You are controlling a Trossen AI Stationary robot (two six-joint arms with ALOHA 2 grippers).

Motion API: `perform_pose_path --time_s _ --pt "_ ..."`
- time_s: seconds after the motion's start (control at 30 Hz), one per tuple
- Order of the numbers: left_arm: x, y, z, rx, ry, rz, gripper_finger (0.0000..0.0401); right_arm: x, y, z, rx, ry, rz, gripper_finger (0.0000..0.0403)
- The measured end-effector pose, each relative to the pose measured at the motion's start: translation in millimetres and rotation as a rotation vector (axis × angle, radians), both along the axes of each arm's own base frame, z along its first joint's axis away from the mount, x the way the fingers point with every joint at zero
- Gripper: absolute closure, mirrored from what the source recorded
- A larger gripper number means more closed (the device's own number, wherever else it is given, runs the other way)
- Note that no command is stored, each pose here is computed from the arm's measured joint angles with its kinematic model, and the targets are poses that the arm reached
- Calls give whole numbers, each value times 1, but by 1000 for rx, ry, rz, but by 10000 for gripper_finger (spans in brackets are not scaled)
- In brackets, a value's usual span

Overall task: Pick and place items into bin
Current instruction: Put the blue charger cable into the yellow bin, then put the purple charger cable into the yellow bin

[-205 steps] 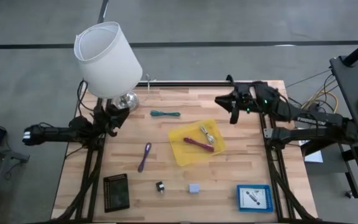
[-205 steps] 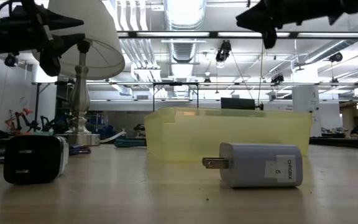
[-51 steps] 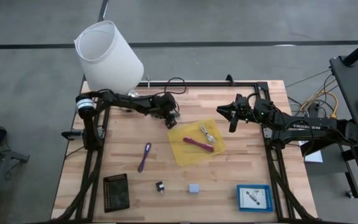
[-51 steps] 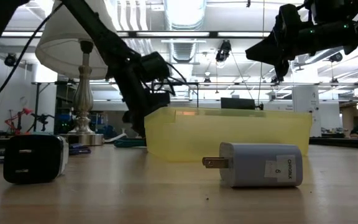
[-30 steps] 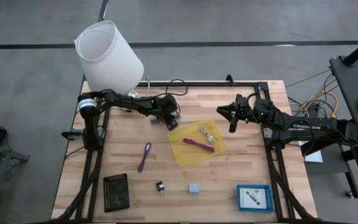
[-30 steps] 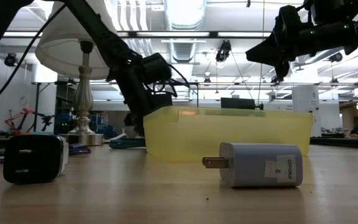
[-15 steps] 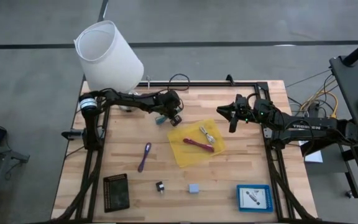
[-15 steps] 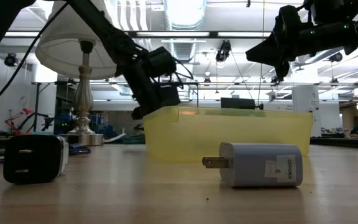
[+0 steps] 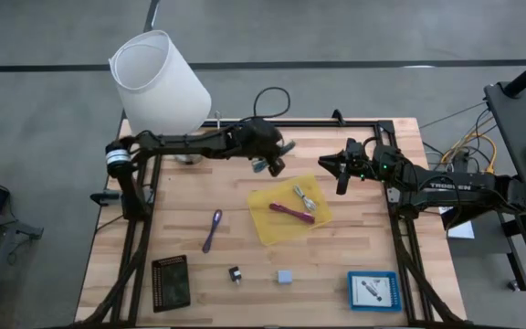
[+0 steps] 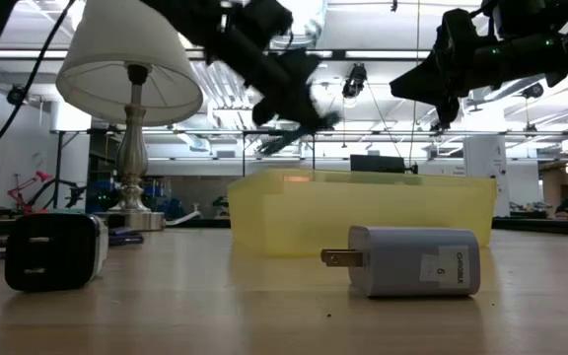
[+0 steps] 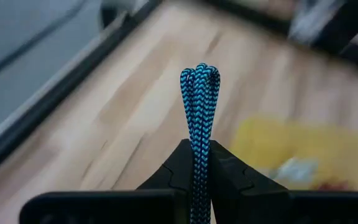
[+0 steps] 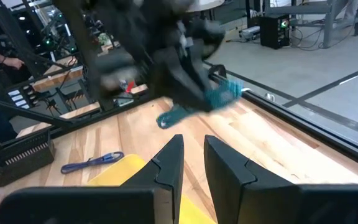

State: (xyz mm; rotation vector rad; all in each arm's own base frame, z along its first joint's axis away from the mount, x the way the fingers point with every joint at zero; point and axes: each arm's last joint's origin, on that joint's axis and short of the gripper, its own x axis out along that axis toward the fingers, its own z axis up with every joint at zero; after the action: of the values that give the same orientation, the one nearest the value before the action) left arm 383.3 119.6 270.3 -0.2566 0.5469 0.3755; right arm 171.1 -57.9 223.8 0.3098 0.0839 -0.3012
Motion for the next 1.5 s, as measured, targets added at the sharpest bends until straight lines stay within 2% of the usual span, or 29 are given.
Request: perform_pose_path --time_s 0.17,0.3,0.47,0.63,0.73,0.9,1.2,1.5 --pt "18 -27 31 16 -224 -114 389 0 0 0 -3 3 0 349" --pt "24 -45 37 32 -311 -165 389 0 0 0 -2 2 0 349" --pt "24 -56 26 8 -261 -182 389 0 0 0 -2 2 0 349" --pt "18 -60 3 -154 -186 -112 389 0 0 0 -8 3 1 349" --pt "16 -64 -7 -193 -174 -98 389 0 0 0 -9 4 2 349" --pt "15 -70 -16 -202 -158 -114 383 0 0 0 -10 5 2 349" --pt "14 -70 -18 -200 -167 -114 323 0 0 0 -10 5 2 349" --pt "16 -70 -13 -199 -219 -137 294 0 0 0 -10 6 2 349"
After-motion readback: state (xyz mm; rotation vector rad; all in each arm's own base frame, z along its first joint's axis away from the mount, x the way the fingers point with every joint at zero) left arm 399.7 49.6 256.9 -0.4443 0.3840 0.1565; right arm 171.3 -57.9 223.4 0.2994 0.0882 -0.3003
